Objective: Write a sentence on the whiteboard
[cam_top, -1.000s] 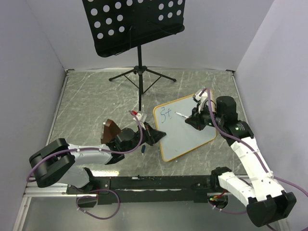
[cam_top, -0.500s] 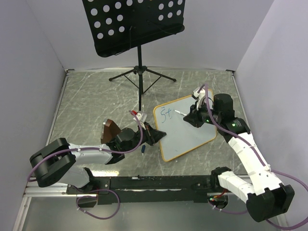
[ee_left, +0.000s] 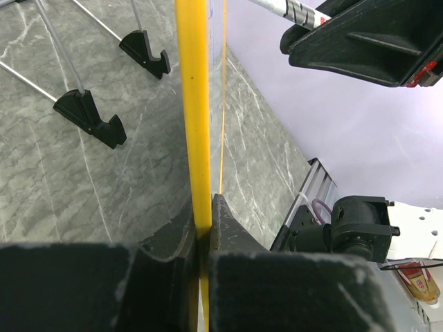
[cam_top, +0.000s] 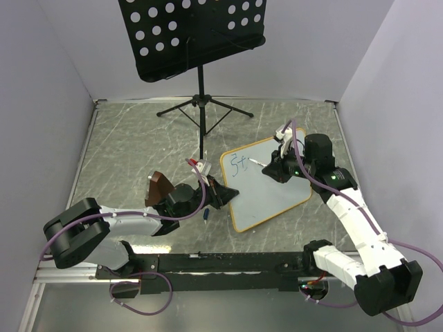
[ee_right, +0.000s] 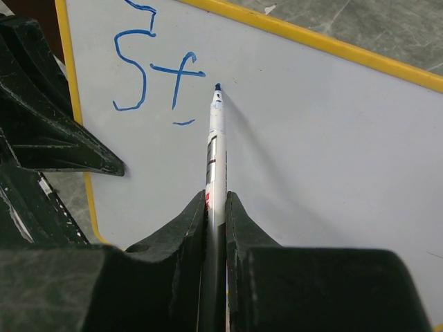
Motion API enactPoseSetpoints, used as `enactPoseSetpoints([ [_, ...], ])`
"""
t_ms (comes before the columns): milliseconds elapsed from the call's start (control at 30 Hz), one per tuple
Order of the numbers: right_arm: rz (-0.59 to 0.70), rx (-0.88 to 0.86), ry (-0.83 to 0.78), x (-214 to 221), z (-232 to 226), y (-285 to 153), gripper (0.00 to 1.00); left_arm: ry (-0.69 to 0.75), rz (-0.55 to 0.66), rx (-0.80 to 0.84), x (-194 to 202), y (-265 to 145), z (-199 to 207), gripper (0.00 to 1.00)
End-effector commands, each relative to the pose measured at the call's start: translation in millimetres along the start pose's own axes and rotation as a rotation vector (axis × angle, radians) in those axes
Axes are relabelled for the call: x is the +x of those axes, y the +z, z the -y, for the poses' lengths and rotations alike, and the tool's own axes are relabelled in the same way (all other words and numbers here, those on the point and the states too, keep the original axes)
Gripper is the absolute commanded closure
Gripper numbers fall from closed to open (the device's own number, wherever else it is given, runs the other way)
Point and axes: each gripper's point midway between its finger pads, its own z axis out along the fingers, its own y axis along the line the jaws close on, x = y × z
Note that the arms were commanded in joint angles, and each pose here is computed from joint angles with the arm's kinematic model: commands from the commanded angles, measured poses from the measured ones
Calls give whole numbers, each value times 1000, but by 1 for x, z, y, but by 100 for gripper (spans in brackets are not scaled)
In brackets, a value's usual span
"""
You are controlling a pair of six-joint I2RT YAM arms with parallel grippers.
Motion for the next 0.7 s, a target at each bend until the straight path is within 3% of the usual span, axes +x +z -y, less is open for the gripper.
enactPoseSetpoints([
  [0, -23, -25, -17, 8, -5, 0, 100, 32, 109, 118, -35, 5, 35, 99],
  [367, -70, -58, -40, 29, -14, -6, 100, 29, 106, 116, -34, 4, 34, 99],
  [667, -38, -41, -38, 10, -8, -2, 100, 27, 104, 112, -33, 5, 32, 99],
])
